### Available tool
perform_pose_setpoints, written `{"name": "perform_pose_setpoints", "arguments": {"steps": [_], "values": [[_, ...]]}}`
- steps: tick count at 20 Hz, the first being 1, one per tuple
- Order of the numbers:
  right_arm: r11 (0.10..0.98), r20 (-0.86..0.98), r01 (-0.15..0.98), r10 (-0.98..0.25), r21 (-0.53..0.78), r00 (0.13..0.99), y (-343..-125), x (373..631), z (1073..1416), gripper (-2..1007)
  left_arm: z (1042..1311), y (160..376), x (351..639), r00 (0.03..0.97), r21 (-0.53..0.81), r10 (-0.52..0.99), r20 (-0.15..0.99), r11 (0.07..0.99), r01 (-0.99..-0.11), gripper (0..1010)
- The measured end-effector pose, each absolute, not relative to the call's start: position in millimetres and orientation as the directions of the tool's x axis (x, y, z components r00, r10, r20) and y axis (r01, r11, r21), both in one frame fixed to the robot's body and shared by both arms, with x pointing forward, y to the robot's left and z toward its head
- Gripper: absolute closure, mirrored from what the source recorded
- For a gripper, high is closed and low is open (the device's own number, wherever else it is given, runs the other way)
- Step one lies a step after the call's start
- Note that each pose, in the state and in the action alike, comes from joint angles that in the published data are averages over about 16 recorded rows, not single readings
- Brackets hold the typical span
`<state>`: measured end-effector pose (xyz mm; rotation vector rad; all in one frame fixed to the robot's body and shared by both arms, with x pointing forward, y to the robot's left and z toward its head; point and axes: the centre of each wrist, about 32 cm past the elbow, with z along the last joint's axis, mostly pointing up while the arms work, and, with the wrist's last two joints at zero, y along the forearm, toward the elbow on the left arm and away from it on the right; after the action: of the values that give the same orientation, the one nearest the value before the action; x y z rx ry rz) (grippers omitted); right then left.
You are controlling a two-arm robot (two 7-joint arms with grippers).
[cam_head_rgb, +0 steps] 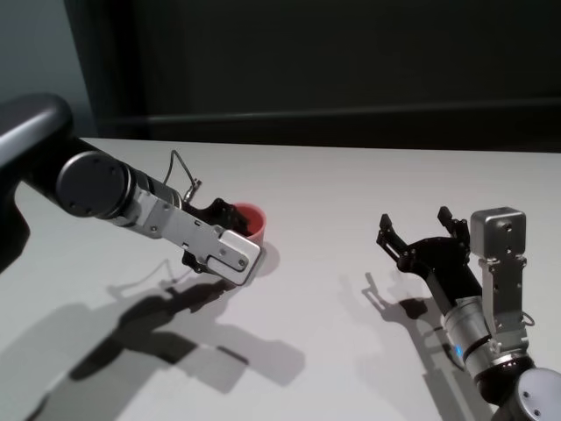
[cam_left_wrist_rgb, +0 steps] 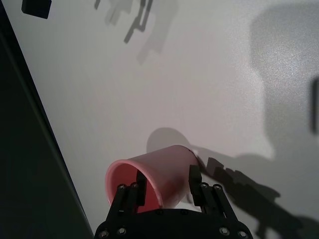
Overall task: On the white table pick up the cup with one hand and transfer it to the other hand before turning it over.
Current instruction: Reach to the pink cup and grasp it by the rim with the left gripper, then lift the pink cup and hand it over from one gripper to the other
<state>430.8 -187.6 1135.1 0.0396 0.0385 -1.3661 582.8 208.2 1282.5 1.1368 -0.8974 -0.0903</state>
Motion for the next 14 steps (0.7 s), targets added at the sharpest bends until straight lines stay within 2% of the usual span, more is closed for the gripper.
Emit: {"name": "perform_pose_setpoints", "arguments": {"steps": [8,14], "values": [[0.203,-0.051,0.979,-0.978,0.006,0.203,-187.6,430.8,1135.0,5,1281.5,210.9,581.2,0.660,0.805,-0.481,0.576,0.475,-0.356,700],[0.203,-0.051,0.979,-0.978,0.006,0.203,-187.6,430.8,1135.0,5,1280.2,215.4,579.9,0.665,0.793,-0.463,0.587,0.493,-0.358,859]]}}
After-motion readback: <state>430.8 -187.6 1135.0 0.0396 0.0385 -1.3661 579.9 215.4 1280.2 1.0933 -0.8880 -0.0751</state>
